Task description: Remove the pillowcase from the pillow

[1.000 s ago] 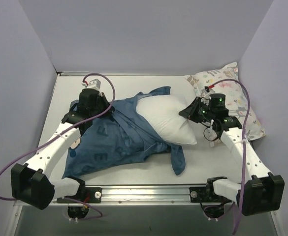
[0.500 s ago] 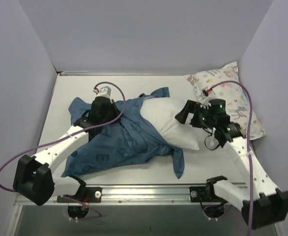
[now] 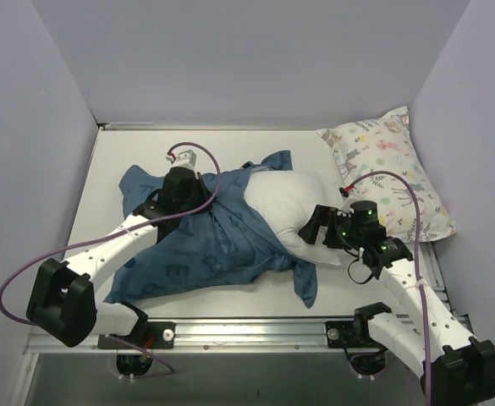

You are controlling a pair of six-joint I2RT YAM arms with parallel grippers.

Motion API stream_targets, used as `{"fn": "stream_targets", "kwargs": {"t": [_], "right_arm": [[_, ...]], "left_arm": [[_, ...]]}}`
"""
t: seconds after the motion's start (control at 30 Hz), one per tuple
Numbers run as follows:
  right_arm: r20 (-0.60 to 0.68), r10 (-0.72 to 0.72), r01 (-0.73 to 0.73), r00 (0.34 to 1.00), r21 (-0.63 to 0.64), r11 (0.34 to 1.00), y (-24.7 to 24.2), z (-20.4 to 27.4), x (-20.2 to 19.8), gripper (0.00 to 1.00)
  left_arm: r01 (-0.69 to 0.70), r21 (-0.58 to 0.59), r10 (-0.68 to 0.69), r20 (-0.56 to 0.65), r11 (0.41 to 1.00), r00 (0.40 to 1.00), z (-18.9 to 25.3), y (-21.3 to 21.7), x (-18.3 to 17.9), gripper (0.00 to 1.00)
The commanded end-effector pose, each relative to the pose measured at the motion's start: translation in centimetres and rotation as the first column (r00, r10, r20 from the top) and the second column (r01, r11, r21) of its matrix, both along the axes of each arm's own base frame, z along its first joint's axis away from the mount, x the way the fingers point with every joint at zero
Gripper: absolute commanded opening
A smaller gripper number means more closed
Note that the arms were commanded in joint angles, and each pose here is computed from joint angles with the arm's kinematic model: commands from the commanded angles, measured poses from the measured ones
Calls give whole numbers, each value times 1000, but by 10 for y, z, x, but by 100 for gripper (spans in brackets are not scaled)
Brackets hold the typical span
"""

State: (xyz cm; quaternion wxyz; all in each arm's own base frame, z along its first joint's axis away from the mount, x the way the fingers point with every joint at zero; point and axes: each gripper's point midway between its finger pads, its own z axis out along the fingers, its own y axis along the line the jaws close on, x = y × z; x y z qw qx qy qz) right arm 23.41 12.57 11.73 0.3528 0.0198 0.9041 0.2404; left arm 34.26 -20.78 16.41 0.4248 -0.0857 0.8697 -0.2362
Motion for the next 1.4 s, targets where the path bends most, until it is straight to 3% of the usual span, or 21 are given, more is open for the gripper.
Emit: {"fn": "stream_targets", "kwargs": {"t": [0.0,0.17,0.27,0.37,0.4,0.43,0.47,0.53,0.67,0.73,0.87,1.0,1.1,1.2,1.37], "right_arm": [[94,75,-83,993,82,993,24,19,10,100],[143,160,-183,977,165,969,49,38,15,100],[142,194,-222,971,216,951,62,41,17,94],[141,224,-254,964,252,934,75,48,19,67],[121,221,-245,968,245,938,76,48,18,29],[131,231,-257,964,245,935,81,60,20,11],[136,230,-258,964,248,934,82,67,22,0],[111,217,-240,970,284,928,85,80,19,0],[196,183,-250,963,409,877,97,160,16,0],[203,137,-219,970,467,857,99,186,16,0],[249,34,-158,968,498,853,98,233,26,0],[250,-65,-68,966,488,870,88,241,42,0],[239,-123,-7,963,480,877,82,239,54,0],[233,-169,44,958,459,887,76,234,63,0],[222,-188,84,957,408,909,72,229,71,0]], "left_arm": [[31,55,-26,-92,998,995,-30,-2,-10,0],[58,58,-52,-90,997,995,-27,-13,-9,0],[77,54,-72,-87,996,994,-25,-19,-8,0],[103,47,-99,-75,994,992,-19,-26,-7,0],[118,44,-115,-67,992,991,-16,-29,-7,0],[143,31,-141,-59,989,988,-12,-33,-8,0],[159,19,-158,-33,987,987,-2,-38,-5,0],[212,13,-212,4,977,977,13,-46,-5,0],[255,48,-258,82,966,963,52,-49,2,0],[261,68,-269,154,963,951,85,-50,8,5],[267,88,-281,257,960,925,139,-48,12,50],[231,83,-245,371,969,896,198,-36,2,82],[186,83,-204,415,979,887,219,-21,-15,90],[151,98,-178,412,984,894,215,-7,-36,91],[138,93,-161,335,986,928,176,4,-72,92]]}}
